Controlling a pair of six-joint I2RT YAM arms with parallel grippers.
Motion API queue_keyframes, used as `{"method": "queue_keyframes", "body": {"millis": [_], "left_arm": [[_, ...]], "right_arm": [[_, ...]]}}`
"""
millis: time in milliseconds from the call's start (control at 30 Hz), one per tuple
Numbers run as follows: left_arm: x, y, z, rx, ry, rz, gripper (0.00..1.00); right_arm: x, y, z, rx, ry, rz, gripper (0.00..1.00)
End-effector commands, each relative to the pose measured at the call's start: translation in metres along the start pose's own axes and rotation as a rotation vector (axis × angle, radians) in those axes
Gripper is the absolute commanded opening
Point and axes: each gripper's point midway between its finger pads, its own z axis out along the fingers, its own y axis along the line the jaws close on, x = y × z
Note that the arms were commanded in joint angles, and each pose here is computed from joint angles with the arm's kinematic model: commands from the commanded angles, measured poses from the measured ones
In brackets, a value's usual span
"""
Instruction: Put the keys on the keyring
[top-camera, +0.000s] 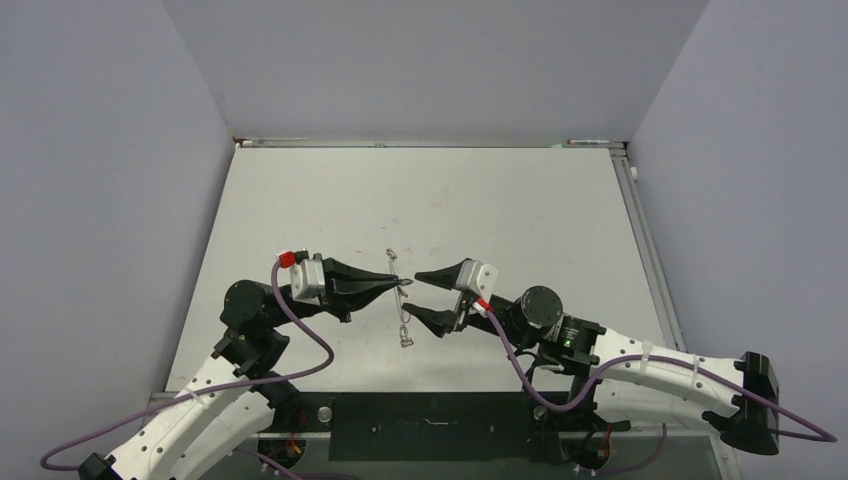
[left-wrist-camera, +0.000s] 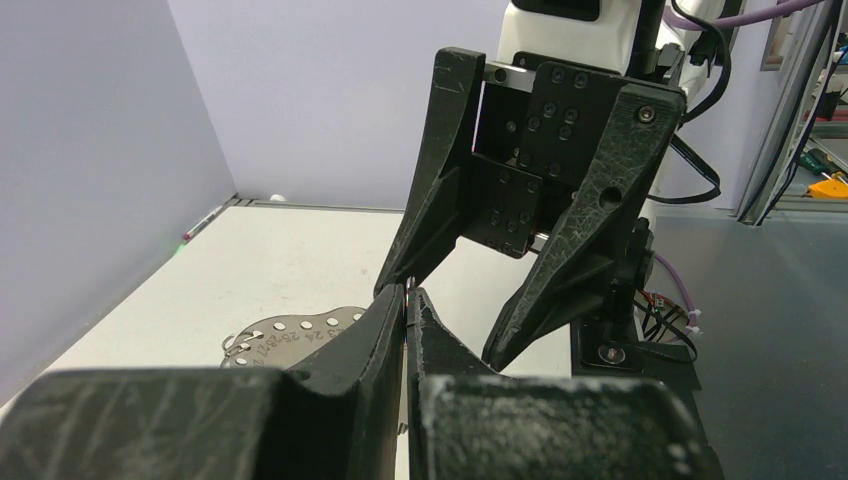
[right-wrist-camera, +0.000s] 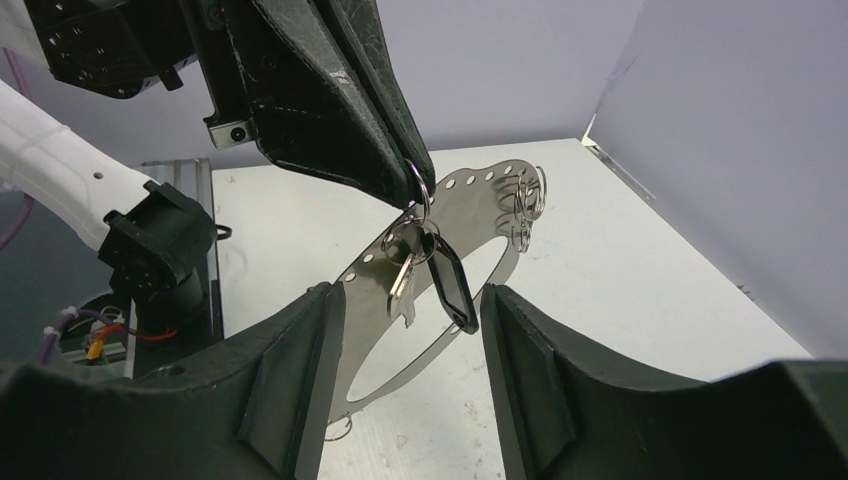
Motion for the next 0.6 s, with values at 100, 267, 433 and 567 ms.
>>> {"method": "queue_keyframes", "body": {"millis": [100, 267, 433, 567], "left_arm": [[-0.0180, -0.0007, -0.0002, 0.000, -0.048, 0.048, 0.00], [-0.0186, -0.0033, -0.0003, 0.012, -0.051, 0.047, 0.00], [-0.0191, -0.0032, -0.0006, 0.011, -0.053, 0.049, 0.00], [-0.0194, -0.0035, -0.0008, 0.011, -0.054, 0.049, 0.00]], "right_arm": [[-0.0165, -0.0019, 0.0098, 0.005, -0.060, -0.026, 0.48], [-0.0149, -0.0030, 0.0125, 0.008, -0.055, -0.033, 0.46], [-0.0167, -0.0036, 0.0144, 0.010, -0.061, -0.033, 0.43], [-0.0189, -0.0041, 0.0163, 0.013, -0.069, -0.031, 0.43]]}}
